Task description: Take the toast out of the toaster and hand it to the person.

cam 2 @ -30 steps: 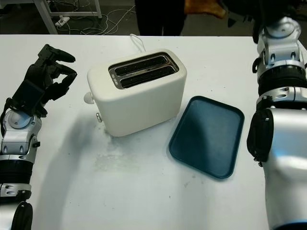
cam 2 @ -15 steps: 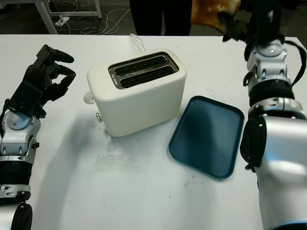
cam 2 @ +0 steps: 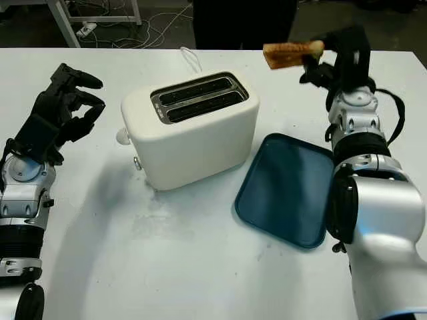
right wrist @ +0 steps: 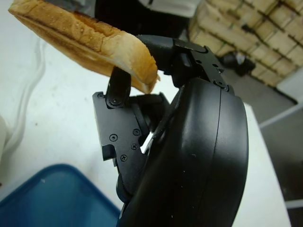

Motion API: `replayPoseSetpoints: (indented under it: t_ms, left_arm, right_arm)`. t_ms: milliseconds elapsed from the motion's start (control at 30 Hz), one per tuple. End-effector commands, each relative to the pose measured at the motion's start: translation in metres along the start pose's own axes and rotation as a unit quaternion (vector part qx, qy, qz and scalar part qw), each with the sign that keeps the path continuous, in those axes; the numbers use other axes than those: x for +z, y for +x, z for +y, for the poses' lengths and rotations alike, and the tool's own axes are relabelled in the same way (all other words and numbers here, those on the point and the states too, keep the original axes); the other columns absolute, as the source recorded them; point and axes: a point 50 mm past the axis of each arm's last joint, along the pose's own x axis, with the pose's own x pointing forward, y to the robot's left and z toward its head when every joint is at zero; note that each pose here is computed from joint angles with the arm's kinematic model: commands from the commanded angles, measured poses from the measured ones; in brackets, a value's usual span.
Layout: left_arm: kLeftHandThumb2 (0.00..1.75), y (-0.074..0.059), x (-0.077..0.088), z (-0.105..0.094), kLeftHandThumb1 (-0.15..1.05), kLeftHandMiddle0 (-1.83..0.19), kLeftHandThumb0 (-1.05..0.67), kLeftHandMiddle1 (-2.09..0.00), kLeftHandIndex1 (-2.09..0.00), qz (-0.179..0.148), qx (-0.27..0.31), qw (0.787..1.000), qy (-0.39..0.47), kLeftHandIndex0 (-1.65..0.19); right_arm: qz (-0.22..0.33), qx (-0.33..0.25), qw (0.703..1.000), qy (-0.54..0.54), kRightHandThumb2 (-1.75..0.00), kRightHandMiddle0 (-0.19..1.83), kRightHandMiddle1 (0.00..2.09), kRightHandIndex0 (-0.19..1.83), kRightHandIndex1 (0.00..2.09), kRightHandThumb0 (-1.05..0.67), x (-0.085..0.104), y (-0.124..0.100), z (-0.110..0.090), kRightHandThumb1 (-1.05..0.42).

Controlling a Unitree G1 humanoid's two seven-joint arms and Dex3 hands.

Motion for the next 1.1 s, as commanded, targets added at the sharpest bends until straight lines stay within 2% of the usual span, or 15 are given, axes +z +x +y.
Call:
replayPoseSetpoints:
  t_ms: [0, 233, 300, 400, 500, 733, 1067]
  left_arm:
    - [0.22, 0.0, 0.003, 0.003, 0.92, 0.0, -1.05, -1.68, -1.6, -0.006, 0.0, 1.0, 0.005, 0.0]
    - [0.22, 0.001, 0.003, 0.003, 0.92, 0.0, -1.05, -1.68, -1.6, -0.008, 0.002, 1.0, 0.004, 0.0]
    - [0.22, 0.001, 0.003, 0.003, 0.92, 0.0, -1.05, -1.7, -1.61, -0.004, 0.002, 1.0, 0.006, 0.0]
    - [0.21, 0.001, 0.003, 0.003, 0.92, 0.0, -1.05, -1.7, -1.62, -0.003, 0.0, 1.0, 0.002, 0.0]
    - [0.21, 0.001, 0.003, 0.003, 0.92, 0.0, -1.05, -1.7, -1.62, -0.003, -0.001, 1.0, 0.005, 0.0]
    - [0.2, 0.001, 0.003, 0.003, 0.92, 0.0, -1.05, -1.7, -1.62, -0.003, 0.001, 1.0, 0.005, 0.0]
    - [0.19, 0.001, 0.003, 0.003, 0.92, 0.0, -1.05, -1.7, -1.62, -0.004, 0.002, 1.0, -0.001, 0.0]
  right_arm:
    - [0.022, 0.001, 1.0, 0.007, -0.46, 0.49, 1.75, 0.82, 1.75, -0.21, -0.012, -0.002, 0.002, -0.92]
    - [0.036, 0.017, 0.999, -0.03, -0.54, 0.35, 1.75, 0.73, 1.75, -0.15, -0.032, -0.007, 0.002, -0.92]
    - [0.037, 0.017, 0.999, -0.03, -0.53, 0.31, 1.75, 0.66, 1.75, -0.15, -0.035, -0.007, 0.002, -0.92]
    - [0.036, 0.017, 0.999, -0.008, -0.53, 0.32, 1.75, 0.66, 1.75, -0.16, -0.037, -0.008, 0.003, -0.92]
    - [0.031, 0.026, 0.999, 0.022, -0.55, 0.32, 1.75, 0.66, 1.75, -0.13, -0.037, -0.008, 0.003, -0.92]
    - [0.018, 0.039, 0.999, 0.018, -0.53, 0.4, 1.75, 0.72, 1.75, -0.17, -0.034, -0.008, 0.005, -0.92]
    - [0.009, 0.049, 0.998, 0.024, -0.52, 0.38, 1.75, 0.73, 1.75, -0.19, -0.023, -0.005, 0.005, -0.92]
